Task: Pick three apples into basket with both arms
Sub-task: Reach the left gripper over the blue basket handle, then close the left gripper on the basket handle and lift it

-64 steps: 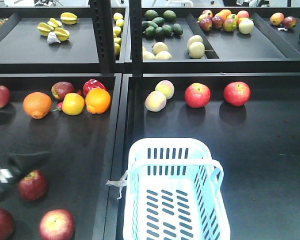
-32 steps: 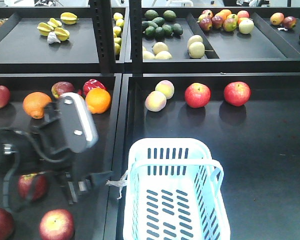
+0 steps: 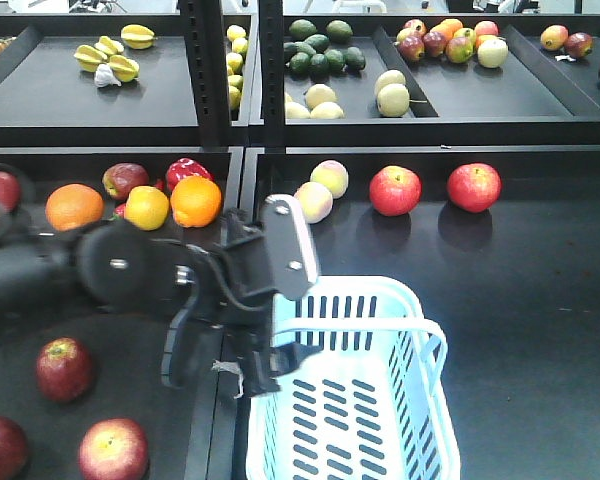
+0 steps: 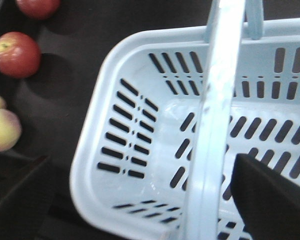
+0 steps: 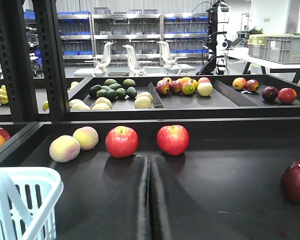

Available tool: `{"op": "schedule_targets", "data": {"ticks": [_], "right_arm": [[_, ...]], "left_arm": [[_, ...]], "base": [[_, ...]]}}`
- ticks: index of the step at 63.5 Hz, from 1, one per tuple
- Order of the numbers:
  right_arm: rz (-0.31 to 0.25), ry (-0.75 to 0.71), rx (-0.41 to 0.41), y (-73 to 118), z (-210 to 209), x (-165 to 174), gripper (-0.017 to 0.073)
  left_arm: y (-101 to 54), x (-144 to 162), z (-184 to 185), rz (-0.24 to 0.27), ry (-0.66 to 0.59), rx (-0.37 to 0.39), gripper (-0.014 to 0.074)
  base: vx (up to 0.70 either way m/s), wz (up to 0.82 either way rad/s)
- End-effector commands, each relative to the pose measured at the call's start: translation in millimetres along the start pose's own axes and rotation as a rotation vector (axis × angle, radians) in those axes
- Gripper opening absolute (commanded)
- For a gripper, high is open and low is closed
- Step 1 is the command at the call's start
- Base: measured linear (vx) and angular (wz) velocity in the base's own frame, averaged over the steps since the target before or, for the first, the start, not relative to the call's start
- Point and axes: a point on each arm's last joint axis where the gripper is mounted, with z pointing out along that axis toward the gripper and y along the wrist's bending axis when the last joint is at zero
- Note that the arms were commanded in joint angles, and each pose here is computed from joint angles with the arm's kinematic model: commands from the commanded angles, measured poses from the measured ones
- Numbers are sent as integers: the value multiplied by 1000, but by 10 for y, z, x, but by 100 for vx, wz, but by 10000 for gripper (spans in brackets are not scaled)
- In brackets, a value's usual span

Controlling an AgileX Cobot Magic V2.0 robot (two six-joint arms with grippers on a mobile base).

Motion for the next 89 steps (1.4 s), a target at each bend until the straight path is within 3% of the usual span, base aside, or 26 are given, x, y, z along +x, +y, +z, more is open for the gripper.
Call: {"op": "schedule_targets", "data": {"ticks": [1, 13, 21, 39, 56, 73, 89], "right_arm": [[-9, -70, -2, 2, -5, -25, -9], [-9, -70, -2, 2, -5, -25, -9], [-9, -70, -2, 2, -5, -25, -9], [-9, -70, -2, 2, -5, -25, -9], [-9, -71, -2, 2, -6, -26, -9], [-9, -71, -2, 2, -6, -26, -9], [-9, -71, -2, 2, -6, -26, -9]], "left_arm": [[94, -202, -3, 6, -63, -59, 655], [100, -239, 170, 31, -51, -42, 596], [95, -235, 179, 29, -49, -40, 477], [81, -240, 177, 29, -48, -30, -10], [70, -282, 71, 43, -58, -18, -8], [188, -436, -667, 167, -71, -165, -8], [129, -450, -1619, 194, -19, -323, -8]], "base": [[0, 0], [0, 0], [0, 0], [0, 0], [0, 0], [0, 0], [0, 0]]}}
